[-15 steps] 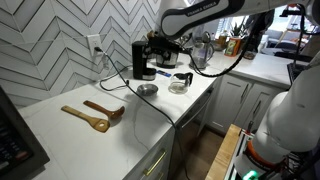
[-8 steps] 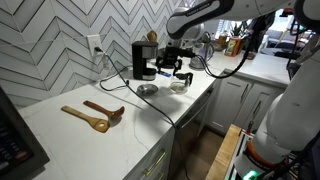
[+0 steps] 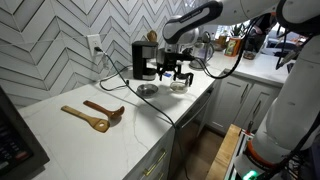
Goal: Close the coffee making machine top lid, pick up a metallic plate and place it on top of the coffee making machine
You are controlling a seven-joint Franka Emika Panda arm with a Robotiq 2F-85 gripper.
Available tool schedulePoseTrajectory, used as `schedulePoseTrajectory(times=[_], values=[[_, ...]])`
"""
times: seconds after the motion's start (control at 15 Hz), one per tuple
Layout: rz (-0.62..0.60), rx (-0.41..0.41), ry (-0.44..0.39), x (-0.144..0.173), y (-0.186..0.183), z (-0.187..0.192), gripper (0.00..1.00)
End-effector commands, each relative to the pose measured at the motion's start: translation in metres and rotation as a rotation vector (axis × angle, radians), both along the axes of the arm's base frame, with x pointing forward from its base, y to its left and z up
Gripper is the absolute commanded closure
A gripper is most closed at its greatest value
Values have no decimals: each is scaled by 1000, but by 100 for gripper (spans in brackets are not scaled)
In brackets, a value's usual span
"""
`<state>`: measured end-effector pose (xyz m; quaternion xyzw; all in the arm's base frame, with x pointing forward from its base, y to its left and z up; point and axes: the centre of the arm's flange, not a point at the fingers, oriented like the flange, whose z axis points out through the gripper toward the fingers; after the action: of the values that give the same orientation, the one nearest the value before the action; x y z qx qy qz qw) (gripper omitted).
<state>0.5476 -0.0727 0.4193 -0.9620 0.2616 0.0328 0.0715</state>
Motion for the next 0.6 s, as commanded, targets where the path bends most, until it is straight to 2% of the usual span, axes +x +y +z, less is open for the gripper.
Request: schedulePoseTrajectory(times=[0.0,0.53], values=[[22,-24,7,16,5,-13,0],[67,-85,-15,36,17,-44,0]])
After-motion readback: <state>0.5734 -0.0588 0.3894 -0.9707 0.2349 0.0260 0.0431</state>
